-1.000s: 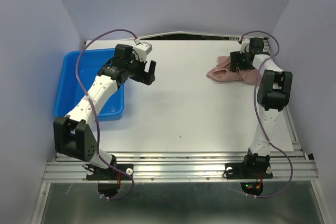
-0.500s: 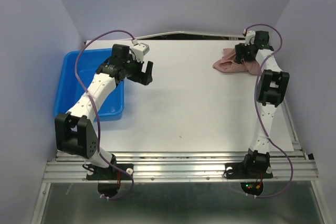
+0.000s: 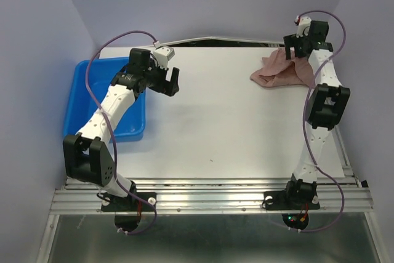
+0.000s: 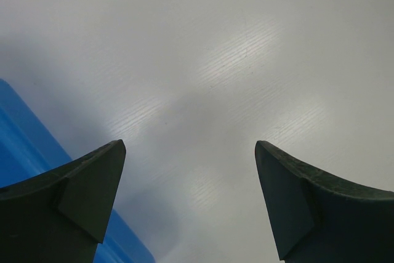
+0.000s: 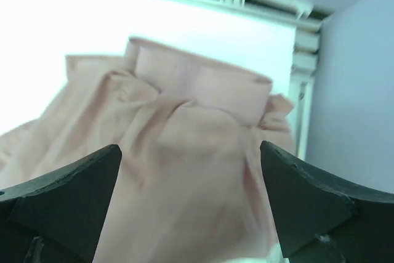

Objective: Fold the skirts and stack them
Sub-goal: Neatly place the folded skirt to the corner

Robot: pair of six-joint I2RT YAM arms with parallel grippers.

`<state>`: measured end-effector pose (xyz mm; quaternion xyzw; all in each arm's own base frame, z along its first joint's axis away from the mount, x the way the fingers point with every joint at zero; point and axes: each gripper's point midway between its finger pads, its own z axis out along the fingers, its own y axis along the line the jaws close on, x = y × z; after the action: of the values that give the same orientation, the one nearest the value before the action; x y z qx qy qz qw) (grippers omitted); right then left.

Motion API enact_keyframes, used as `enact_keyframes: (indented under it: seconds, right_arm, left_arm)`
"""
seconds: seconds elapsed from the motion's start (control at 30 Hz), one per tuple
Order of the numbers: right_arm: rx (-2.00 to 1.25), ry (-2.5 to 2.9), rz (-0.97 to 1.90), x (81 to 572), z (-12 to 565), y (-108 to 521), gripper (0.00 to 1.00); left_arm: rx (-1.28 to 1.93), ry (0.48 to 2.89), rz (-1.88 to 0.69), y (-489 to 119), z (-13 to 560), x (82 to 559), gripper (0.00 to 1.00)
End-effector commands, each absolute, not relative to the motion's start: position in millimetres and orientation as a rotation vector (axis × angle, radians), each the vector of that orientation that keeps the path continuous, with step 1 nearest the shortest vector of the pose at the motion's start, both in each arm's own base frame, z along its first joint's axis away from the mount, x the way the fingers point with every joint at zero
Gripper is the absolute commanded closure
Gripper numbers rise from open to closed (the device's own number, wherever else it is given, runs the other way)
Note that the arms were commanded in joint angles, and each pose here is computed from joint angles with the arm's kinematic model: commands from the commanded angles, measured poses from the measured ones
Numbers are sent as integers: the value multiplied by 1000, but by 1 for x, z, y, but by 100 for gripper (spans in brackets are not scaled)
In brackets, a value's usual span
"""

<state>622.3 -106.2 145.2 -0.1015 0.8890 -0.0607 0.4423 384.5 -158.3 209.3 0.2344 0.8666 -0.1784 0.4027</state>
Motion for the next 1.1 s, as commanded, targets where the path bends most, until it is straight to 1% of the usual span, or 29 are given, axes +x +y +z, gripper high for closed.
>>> enact_keyframes:
  seconds: [0.0,0.03,0.23,0.3,0.33,0.47,0.5,0.53,0.57,0.6,0.63,0.67,0.7,0.73,0.77,0.83,0.87,0.9,0.97,1.0,1.07]
  right_arm:
    - [-263,1984,-107,624,253,-91,0]
    - [-268,1957,-100,624,268,-88,0]
    - [-316,1961,34,600,293,-63,0]
    - [-342,1975,109,582,300,-45,0]
    - [-354,1959,123,571,314,-40,0]
    - [-373,2042,272,532,301,-13,0]
    - [-366,2041,309,515,312,-6,0]
    - [-366,2099,361,503,289,5,0]
    - [-385,2121,397,491,282,16,0]
    - [-409,2107,429,476,289,28,0]
    - [-388,2186,483,459,258,37,0]
    - [-392,2209,516,448,247,51,0]
    - [-373,2204,538,443,241,59,0]
    - [-374,2188,545,429,245,66,0]
    - [-356,2240,573,414,214,78,0]
    - [-363,2234,581,393,208,89,0]
    - [-352,2285,598,377,184,92,0]
    - [-353,2280,597,372,179,95,0]
    - [-357,2287,602,358,172,98,0]
    - [-347,2324,616,346,154,98,0]
    - [-346,2345,635,333,144,102,0]
  left_arm:
    - [539,2042,-420,-152,256,391,2]
    - [534,2023,-416,-152,260,393,2]
    - [493,1940,-435,-156,283,402,2]
    - [499,1903,-453,-159,293,403,2]
    - [499,1887,-456,-160,299,403,2]
    - [522,1860,-460,-162,307,403,2]
    - [519,1863,-456,-161,305,404,1]
    - [526,1862,-451,-161,304,404,2]
    - [537,1869,-450,-161,297,402,1]
    - [542,1869,-447,-161,294,401,2]
    - [540,1846,-437,-160,294,403,1]
    - [538,1834,-434,-159,294,400,1]
    - [537,1864,-434,-157,276,396,1]
    - [535,1859,-427,-156,273,396,1]
    - [544,1878,-420,-154,260,391,1]
    - [554,1901,-398,-150,247,386,1]
    - [554,1902,-385,-147,245,382,1]
    - [561,1934,-374,-144,229,377,1]
    - [575,1931,-363,-141,223,367,1]
    - [579,1955,-362,-139,210,362,1]
    - [597,1950,-350,-137,207,355,1]
